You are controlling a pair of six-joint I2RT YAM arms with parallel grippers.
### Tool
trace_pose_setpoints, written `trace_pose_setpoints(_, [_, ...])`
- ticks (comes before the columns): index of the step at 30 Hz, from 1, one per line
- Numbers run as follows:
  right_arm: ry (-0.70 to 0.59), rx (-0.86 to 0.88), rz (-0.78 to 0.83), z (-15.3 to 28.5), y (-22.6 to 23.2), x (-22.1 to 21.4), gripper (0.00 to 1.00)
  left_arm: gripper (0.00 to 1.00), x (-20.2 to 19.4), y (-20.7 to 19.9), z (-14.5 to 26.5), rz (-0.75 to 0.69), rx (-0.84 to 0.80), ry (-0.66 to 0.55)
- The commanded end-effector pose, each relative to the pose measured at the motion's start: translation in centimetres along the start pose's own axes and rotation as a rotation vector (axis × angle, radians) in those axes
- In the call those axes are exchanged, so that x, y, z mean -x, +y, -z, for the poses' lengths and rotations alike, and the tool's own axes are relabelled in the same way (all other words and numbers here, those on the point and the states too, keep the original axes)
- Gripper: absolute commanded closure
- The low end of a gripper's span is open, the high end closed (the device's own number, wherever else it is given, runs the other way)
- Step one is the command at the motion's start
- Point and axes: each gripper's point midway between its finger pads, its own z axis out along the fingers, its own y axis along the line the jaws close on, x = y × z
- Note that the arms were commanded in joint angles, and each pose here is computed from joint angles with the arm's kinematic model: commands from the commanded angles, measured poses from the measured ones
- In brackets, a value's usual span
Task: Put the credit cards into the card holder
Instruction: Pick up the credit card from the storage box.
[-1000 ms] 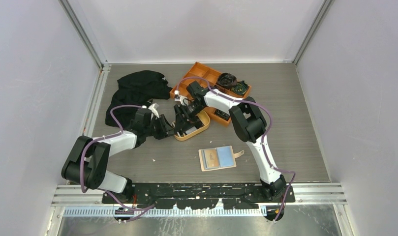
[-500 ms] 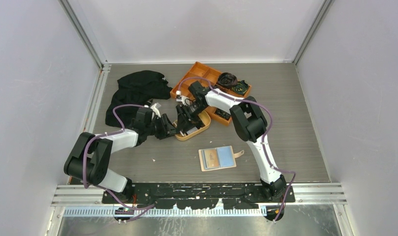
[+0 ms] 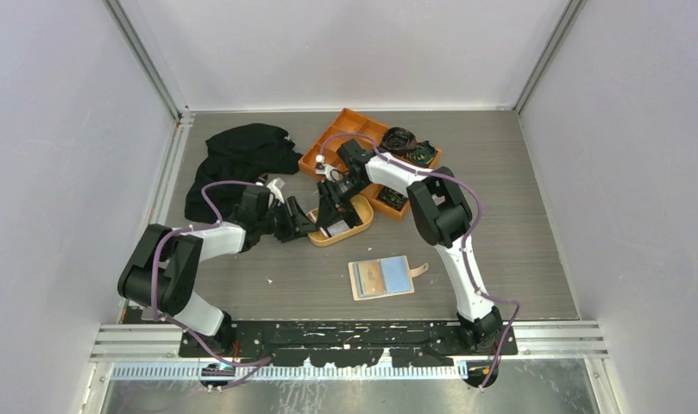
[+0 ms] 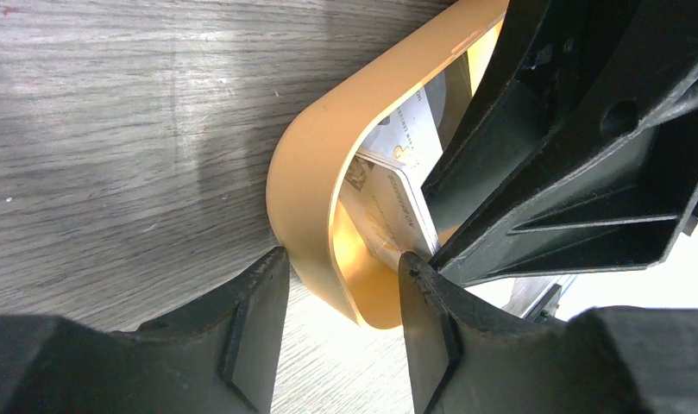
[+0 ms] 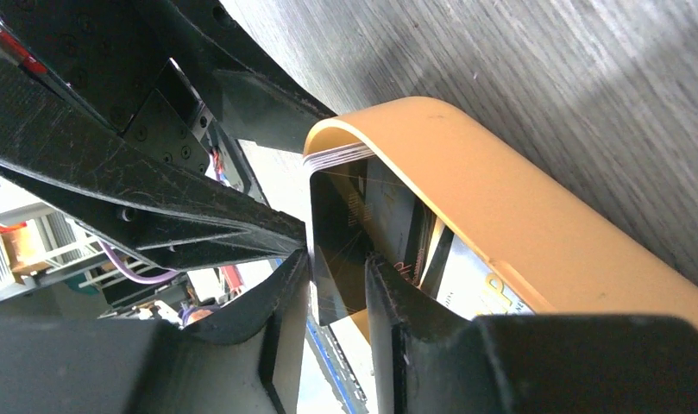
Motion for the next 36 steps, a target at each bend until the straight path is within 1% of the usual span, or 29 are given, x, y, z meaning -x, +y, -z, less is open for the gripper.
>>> trace_pose_setpoints(1, [-0.063,-0.024,0.062,2.2,1.2,1.3,0.66,0.5,2.4,-3.4,-0.1,-0.048,-0.111,-0.05])
trace_pose_setpoints(8, [-0.081,-0.049,0.053,2.9,0.5,1.6,0.69,0.5,2.4,-3.2,0.1,-0.053,-0.101,-0.058])
trace_pose_setpoints(18, [-0.087,-0.091,0.06,3.9,-0.3,1.5,0.69,0.5,2.3,-3.2,0.3,-0.064,-0.096,-0.06])
trace_pose_setpoints(24, [-0.074,-0.035,0.017,3.1,-0.3,1.3,0.68,0.5,2.3,-3.3,0.8,-0.075,-0.1,-0.074])
trace_pose_setpoints(31, [-0.075,-0.007,0.003,1.8,0.3,1.3,0.67,0.5,1.9,-3.0,0.7,-0.067,-0.101,-0.073])
trace_pose_setpoints(36, [-0.078,-0.021,-0.004,1.0,0.1,1.4,0.64,0.51,1.8,-3.0,0.8,-0.065,-0.104,-0.073])
